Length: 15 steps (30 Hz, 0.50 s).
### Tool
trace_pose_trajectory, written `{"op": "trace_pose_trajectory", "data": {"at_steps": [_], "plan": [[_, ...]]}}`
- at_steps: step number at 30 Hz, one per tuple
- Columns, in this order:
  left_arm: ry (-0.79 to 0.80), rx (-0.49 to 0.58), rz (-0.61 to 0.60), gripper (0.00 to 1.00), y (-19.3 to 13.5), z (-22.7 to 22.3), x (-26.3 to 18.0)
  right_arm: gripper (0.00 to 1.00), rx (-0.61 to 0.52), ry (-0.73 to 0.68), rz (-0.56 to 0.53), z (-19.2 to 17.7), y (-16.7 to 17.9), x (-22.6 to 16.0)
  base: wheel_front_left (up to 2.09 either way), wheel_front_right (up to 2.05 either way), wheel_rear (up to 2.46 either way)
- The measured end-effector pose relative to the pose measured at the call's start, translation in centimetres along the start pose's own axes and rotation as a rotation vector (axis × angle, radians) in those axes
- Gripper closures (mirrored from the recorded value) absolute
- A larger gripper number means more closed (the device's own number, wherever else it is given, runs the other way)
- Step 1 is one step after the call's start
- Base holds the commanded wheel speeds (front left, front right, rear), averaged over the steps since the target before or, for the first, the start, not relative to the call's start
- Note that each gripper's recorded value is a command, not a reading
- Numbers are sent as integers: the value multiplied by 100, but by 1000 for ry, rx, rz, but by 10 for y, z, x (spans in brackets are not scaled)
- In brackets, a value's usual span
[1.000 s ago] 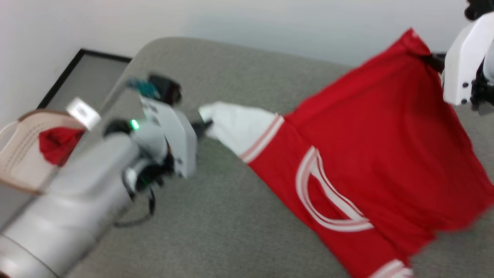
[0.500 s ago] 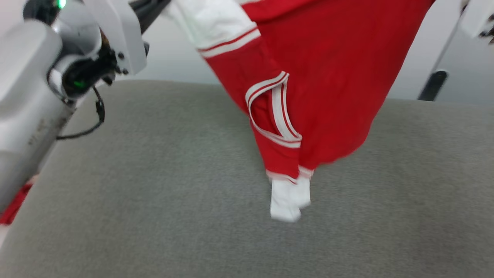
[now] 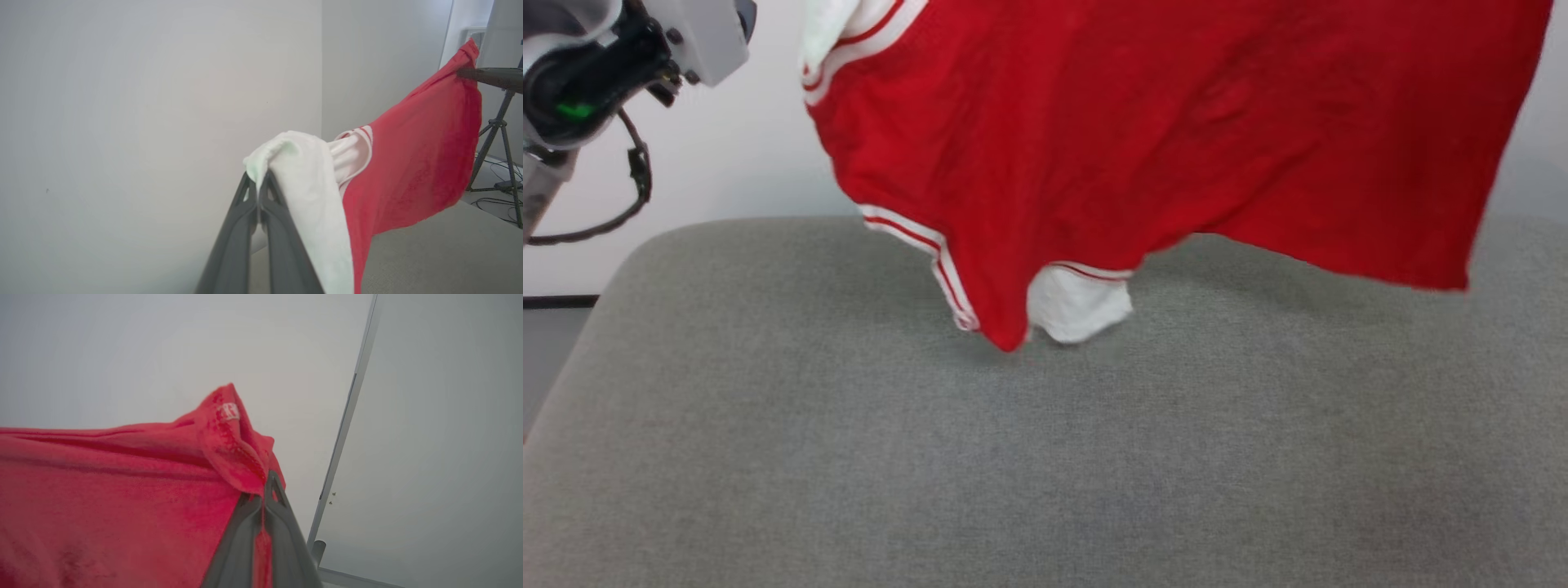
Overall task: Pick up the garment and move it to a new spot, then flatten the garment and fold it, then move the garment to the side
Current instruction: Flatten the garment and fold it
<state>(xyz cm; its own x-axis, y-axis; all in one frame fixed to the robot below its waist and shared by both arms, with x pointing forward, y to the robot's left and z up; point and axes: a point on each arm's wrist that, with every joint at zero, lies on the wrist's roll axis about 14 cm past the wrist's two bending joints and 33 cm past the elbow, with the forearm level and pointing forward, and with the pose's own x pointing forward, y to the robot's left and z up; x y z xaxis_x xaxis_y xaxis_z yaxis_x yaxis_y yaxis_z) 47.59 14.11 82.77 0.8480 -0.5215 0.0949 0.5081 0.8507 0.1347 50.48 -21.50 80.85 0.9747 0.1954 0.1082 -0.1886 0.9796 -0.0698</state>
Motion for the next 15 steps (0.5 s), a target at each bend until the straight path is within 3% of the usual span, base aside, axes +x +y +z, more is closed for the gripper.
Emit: {"op": "trace_pose_trajectory", "data": {"at_steps": [10, 15], "plan": [[95, 120, 23, 100, 17, -34, 29, 100, 44, 75, -10, -34, -7, 23, 0, 0, 0], [89, 220, 87, 100, 53, -45, 45, 100, 55, 53, -1, -41, -3, 51, 0, 0, 0]]}}
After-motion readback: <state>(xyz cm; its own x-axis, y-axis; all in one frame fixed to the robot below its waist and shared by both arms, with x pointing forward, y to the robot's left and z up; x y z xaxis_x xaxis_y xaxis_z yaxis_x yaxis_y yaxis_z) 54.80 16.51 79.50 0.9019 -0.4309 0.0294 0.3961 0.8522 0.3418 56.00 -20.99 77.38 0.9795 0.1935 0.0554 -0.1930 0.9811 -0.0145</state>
